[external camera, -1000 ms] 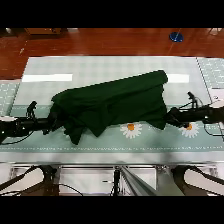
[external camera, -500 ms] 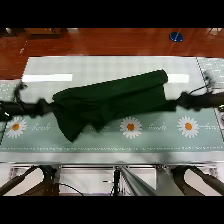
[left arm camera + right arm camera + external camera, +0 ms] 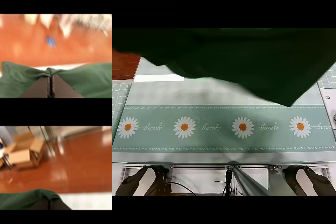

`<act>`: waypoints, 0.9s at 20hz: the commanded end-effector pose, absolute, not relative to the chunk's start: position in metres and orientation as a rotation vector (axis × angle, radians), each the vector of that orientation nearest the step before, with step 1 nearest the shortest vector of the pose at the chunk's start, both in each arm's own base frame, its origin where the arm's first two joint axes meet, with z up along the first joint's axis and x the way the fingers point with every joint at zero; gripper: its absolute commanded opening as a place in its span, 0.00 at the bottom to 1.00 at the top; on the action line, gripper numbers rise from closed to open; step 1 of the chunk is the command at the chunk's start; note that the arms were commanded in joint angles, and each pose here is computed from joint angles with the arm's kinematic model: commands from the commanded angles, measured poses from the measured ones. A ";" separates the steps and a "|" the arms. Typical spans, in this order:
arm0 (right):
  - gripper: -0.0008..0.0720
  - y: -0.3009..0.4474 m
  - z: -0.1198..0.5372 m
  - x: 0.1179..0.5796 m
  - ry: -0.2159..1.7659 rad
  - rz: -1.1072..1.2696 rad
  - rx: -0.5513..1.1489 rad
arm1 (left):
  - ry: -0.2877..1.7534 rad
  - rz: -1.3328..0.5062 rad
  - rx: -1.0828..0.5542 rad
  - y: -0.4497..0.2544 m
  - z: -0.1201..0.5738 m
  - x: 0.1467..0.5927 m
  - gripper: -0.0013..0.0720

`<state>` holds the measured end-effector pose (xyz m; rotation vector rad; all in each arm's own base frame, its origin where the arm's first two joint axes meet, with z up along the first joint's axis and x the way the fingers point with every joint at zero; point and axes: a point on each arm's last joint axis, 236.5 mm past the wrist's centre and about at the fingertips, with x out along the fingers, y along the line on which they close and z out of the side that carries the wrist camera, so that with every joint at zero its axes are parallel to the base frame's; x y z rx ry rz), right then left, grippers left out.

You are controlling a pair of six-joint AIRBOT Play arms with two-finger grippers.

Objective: Fold the shirts.

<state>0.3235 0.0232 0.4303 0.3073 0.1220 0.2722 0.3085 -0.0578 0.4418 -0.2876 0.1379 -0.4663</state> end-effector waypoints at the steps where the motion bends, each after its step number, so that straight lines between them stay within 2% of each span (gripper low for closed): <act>1: 0.03 0.043 0.534 0.260 -0.130 0.269 0.216 | -0.141 -0.408 -0.129 -0.081 0.545 0.231 0.05; 5: 0.03 0.037 0.580 0.206 -0.233 0.131 0.106 | -0.214 -0.231 -0.029 -0.079 0.569 0.185 0.05; 9: 0.03 0.040 0.558 0.174 -0.126 0.056 0.053 | -0.145 -0.075 -0.001 -0.074 0.546 0.147 0.05; 12: 0.03 0.026 0.514 0.164 0.052 -0.027 0.032 | 0.058 -0.084 0.016 -0.085 0.495 0.136 0.05; 15: 0.03 0.010 0.452 0.165 0.328 -0.071 -0.002 | 0.235 -0.100 0.014 -0.082 0.456 0.139 0.05; 18: 0.03 0.001 0.406 0.196 0.541 -0.010 0.016 | 0.446 -0.134 -0.015 -0.065 0.413 0.159 0.05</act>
